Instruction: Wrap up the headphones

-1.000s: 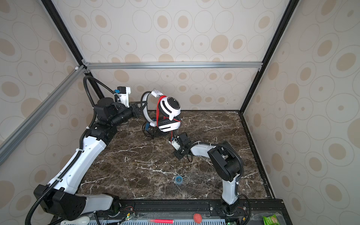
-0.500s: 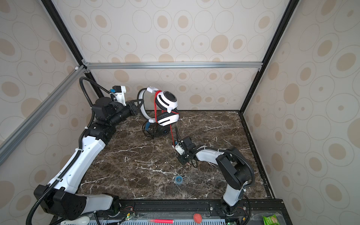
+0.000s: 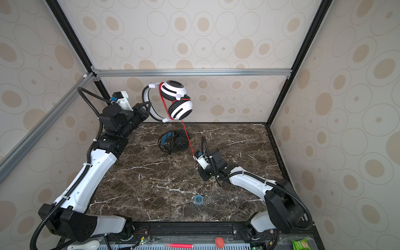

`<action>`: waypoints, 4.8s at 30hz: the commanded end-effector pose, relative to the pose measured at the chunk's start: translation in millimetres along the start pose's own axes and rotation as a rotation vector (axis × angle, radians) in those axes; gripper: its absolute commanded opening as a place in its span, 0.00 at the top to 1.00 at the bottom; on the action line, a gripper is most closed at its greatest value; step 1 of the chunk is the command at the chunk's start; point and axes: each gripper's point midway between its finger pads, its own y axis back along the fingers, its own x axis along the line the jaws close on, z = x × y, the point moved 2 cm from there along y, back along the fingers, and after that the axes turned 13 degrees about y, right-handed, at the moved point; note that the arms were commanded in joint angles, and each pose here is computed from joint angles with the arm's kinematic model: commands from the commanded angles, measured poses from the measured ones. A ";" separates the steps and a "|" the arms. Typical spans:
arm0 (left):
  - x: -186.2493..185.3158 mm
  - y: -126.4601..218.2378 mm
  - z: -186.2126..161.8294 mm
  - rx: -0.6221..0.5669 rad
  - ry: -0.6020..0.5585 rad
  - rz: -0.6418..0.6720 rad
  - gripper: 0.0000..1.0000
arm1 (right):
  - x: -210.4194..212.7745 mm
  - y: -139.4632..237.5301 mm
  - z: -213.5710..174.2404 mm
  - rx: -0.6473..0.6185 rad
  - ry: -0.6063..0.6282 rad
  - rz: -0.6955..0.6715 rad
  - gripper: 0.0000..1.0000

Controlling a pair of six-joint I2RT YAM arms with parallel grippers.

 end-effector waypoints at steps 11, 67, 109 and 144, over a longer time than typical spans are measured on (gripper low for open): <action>-1.8 -29.2 44.7 -0.263 -0.041 0.069 1.00 | 49.1 61.9 9.9 0.067 0.253 0.023 1.00; 35.7 35.6 -173.2 0.579 -0.783 -0.074 1.00 | -118.9 158.3 172.8 0.060 0.207 -0.427 1.00; -159.2 41.5 -76.6 0.346 -0.417 -0.479 1.00 | -94.4 158.8 151.1 -0.600 -0.011 -0.140 0.86; -157.8 36.4 -65.8 0.340 -0.378 -0.464 1.00 | -72.2 197.2 150.8 -0.628 0.074 -0.145 0.35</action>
